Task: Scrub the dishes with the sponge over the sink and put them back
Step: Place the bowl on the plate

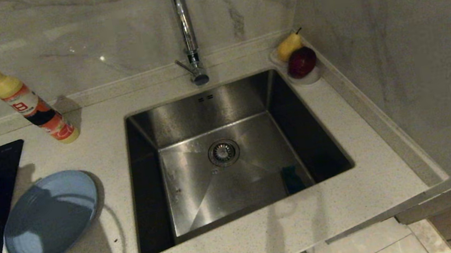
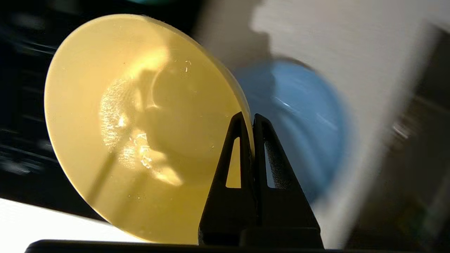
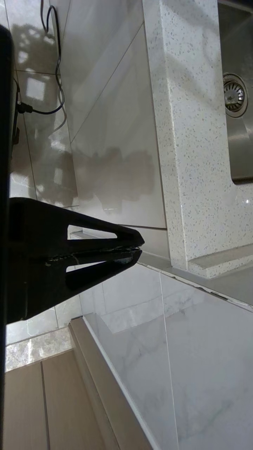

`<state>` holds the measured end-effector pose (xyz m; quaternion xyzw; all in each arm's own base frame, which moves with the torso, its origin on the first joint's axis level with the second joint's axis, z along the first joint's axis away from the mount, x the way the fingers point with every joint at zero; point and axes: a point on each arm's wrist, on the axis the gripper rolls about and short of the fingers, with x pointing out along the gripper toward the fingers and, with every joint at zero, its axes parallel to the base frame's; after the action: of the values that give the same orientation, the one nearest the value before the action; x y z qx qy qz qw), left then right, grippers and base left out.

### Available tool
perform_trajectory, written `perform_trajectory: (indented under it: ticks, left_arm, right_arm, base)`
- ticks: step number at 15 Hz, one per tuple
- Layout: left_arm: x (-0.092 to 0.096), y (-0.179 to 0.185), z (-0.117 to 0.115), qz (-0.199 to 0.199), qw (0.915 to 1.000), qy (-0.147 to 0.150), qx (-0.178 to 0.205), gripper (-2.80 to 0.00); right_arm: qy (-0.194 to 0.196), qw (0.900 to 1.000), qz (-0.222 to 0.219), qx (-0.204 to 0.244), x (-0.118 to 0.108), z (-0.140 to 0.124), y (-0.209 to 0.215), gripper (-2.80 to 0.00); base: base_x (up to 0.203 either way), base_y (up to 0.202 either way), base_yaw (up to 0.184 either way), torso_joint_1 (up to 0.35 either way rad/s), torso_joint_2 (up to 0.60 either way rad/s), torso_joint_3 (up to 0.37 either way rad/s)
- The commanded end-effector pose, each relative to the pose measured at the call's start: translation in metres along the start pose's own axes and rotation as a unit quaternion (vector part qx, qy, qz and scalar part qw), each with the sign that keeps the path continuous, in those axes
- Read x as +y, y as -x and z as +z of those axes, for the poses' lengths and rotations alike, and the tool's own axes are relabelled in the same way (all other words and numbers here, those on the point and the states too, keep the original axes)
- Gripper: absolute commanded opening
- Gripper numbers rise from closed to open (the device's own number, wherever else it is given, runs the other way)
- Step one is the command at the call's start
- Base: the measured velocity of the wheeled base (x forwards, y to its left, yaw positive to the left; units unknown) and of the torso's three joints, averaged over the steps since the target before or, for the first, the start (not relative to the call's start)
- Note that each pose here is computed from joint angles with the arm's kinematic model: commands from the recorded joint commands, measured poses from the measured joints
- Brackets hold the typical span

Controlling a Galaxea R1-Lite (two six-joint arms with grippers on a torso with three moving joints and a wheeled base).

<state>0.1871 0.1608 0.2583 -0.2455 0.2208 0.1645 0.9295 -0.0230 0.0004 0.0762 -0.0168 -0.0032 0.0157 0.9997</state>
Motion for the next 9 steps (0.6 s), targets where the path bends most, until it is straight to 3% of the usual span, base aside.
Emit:
perform_trajectory:
  ticks: [1, 5, 7, 9]
  left_arm:
    - [-0.041, 0.029, -0.003, -0.052, 0.9981, -0.032, -0.009, -2.8]
    - [-0.058, -0.002, -0.021, -0.079, 0.995, -0.01, 0.06, -2.8]
    - [-0.064, -0.024, -0.033, -0.071, 0.9931, -0.018, 0.091, -2.8]
    - [-0.067, -0.046, -0.038, -0.06, 0.9929, -0.03, 0.098, -2.8]
  right_arm:
    - [0.0, 1.0, 0.001, -0.001, 0.0, 0.0, 0.0, -2.8]
    - [0.001, 1.0, 0.001, -0.001, 0.0, 0.0, 0.0, -2.8]
    - [0.0, 1.0, 0.001, -0.001, 0.0, 0.0, 0.0, -2.8]
    - [0.0, 1.0, 0.001, -0.001, 0.0, 0.0, 0.0, -2.8]
  base:
    - [0.0, 0.0, 0.0, 0.0, 0.0, 0.0]
    - [0.0, 0.0, 0.0, 0.0, 0.0, 0.0]
    - [0.0, 0.0, 0.0, 0.0, 0.0, 0.0]
    - [0.0, 0.0, 0.0, 0.0, 0.0, 0.0]
